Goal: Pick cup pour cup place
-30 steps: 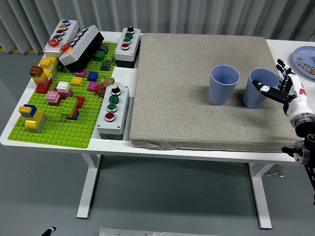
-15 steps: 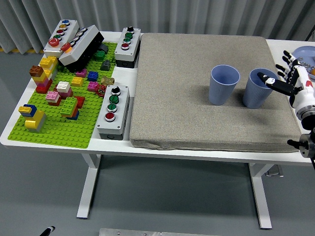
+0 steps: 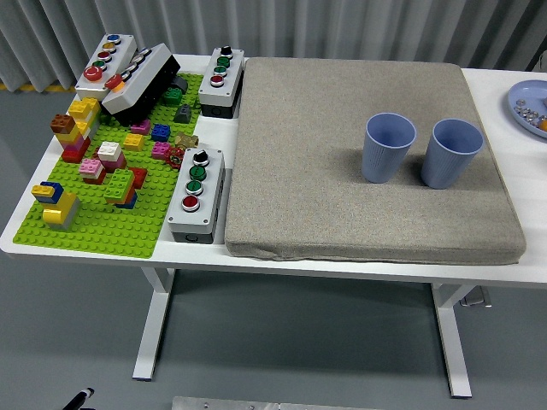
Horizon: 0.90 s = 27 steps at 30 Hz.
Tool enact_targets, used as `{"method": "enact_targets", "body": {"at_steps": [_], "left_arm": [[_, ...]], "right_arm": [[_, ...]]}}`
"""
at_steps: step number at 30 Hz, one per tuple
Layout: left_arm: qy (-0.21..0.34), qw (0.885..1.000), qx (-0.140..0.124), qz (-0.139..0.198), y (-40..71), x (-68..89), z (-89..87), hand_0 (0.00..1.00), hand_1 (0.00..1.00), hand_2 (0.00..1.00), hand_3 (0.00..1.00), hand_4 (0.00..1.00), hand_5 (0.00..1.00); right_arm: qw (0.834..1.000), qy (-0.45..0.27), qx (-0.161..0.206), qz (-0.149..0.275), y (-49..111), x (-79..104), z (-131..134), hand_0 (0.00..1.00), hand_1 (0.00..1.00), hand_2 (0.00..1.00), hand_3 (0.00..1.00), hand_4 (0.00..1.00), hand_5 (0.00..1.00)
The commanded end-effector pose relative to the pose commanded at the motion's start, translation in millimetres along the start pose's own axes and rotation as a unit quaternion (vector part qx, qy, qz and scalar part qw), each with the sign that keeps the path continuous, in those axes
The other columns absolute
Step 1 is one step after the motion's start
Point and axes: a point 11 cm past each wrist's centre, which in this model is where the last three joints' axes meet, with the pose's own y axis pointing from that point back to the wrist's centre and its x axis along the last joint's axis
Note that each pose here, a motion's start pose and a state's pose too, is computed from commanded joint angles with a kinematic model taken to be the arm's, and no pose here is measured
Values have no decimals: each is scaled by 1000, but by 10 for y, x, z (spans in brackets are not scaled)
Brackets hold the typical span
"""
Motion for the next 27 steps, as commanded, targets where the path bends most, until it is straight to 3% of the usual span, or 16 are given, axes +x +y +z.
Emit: {"method": "enact_targets", "body": {"at_steps": [1, 2, 8, 9, 27], "left_arm": [[0, 1000, 0, 0, 0, 0, -1, 872, 837, 895, 794, 643, 998], [0, 1000, 0, 0, -1, -4, -2, 872, 836, 895, 793, 643, 998], [-3, 1000, -2, -2, -3, -19, 16, 872, 836, 895, 793, 643, 998], [-3, 1000, -2, -2, -4, -23, 21, 872, 836, 895, 793, 644, 998], [-4, 1000, -5, -4, -8, -47, 44, 871, 836, 896, 793, 646, 998]], "right_arm": [[1000, -18, 2, 13, -19, 34, -15, 928, 877, 949, 939, 871, 365], [999, -42, 4, 32, -50, 83, -41, 852, 777, 788, 805, 850, 814], [987, -128, 1, 99, -124, 272, -58, 852, 777, 788, 805, 850, 814], [986, -130, 2, 108, -128, 305, -56, 825, 744, 726, 743, 803, 998], [988, -80, -26, 126, -91, 342, 137, 828, 740, 726, 747, 805, 998]]}}
